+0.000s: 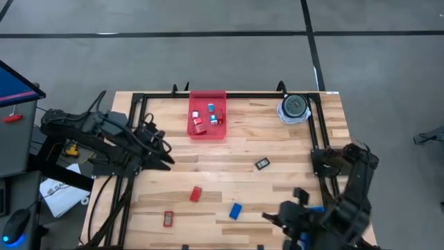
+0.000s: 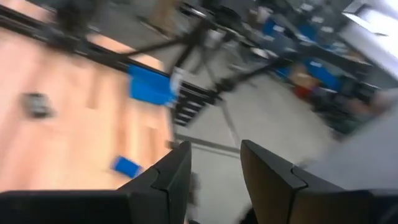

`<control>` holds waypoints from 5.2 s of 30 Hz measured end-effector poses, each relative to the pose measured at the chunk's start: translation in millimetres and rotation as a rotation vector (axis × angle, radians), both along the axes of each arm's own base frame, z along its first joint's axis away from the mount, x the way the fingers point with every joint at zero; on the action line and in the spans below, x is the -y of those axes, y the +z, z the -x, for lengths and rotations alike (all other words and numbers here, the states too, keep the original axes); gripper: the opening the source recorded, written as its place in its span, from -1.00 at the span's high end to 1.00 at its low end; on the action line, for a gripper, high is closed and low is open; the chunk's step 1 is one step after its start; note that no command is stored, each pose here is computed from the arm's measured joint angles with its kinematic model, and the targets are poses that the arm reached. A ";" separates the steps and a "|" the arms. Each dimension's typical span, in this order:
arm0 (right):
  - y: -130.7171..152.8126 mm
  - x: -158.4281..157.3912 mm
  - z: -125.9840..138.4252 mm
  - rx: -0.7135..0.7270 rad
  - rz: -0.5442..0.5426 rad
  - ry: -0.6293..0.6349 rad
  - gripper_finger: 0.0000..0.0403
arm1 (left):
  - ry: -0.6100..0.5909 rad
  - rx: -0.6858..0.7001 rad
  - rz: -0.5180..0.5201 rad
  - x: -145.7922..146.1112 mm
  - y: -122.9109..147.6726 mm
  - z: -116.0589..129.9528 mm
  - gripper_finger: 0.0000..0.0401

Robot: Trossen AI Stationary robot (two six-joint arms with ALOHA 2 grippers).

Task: Pick & Place Office items
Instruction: Put the left black digital timer into the blue bin, then put the black digital timer into the blue bin

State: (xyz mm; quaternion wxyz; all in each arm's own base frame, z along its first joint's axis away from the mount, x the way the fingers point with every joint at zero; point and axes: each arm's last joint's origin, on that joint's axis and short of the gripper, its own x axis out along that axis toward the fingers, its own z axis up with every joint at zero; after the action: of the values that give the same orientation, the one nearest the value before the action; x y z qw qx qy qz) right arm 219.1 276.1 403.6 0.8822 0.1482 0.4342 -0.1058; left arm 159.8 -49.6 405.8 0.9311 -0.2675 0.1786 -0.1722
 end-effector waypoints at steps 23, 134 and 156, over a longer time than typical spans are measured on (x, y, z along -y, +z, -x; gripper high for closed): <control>-88.8 -45.8 76.5 -0.355 -0.259 -0.658 0.71 | 0.392 -0.069 -0.156 -23.5 -71.3 -21.5 0.32; -201.4 262.4 -40.0 -0.424 0.123 0.436 -0.12 | 0.274 0.014 -0.049 -20.0 -88.5 -28.3 0.32; -264.0 260.1 -59.4 -0.546 0.187 0.594 -0.37 | 0.293 0.005 -0.044 -20.6 -88.9 -28.2 0.32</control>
State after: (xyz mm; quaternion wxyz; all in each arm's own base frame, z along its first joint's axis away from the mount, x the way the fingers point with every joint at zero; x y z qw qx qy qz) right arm 278.5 16.0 139.7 0.7364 -0.0979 0.6647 0.0790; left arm 188.1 -29.1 316.9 0.9523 -0.2700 0.1388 -0.0312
